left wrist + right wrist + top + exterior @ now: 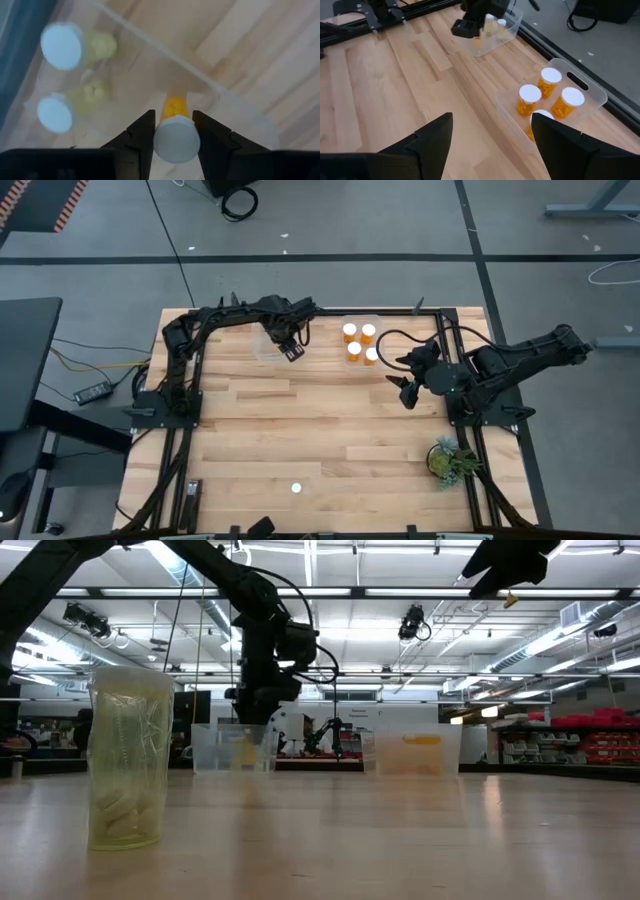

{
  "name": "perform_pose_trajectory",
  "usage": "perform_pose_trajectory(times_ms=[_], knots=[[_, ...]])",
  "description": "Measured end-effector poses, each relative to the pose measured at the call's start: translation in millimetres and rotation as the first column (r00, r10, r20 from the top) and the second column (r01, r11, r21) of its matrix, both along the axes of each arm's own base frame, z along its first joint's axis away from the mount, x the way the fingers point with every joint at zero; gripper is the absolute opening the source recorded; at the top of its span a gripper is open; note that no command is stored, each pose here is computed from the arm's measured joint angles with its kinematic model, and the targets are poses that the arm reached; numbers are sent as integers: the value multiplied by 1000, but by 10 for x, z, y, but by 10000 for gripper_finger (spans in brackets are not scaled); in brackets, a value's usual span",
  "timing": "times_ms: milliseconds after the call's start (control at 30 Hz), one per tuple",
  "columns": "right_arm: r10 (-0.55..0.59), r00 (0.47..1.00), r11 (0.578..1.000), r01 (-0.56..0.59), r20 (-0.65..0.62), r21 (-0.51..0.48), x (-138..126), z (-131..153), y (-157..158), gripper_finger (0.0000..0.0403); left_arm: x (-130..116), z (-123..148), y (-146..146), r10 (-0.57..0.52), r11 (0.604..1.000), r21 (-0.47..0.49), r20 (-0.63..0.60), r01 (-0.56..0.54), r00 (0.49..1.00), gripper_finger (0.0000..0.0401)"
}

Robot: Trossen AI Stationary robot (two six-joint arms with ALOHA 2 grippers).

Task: Pick and place medicine bottles into bin by pill shape (circle, oval)
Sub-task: Put the small orange pill bottle into the left transparent bin

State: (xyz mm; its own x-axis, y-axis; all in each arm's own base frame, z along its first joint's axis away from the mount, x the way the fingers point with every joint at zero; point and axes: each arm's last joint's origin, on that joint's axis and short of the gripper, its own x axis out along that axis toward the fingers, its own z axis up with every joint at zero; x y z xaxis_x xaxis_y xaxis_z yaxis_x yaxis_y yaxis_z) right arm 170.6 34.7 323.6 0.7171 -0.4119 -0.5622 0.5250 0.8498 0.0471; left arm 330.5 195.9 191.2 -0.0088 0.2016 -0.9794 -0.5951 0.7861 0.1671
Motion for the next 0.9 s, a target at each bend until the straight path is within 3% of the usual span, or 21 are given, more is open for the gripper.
perform_pose_trajectory(times_ms=[200, 500, 900], knots=[[17, 1000, 1000, -17, 4, 0, -10, 1, 42, 277, 56, 8, 29, -1, 1000, 30, 59, -1, 998, 135], [4, 1000, 1000, -4, 10, -14, -12, 4, 42, 277, 61, 6, 18, 5, 1000, -7, 80, -5, 997, 129], [4, 1000, 1000, -4, 10, -14, -12, 4, 42, 277, 57, 5, 17, 6, 1000, -10, 78, -5, 997, 157]])
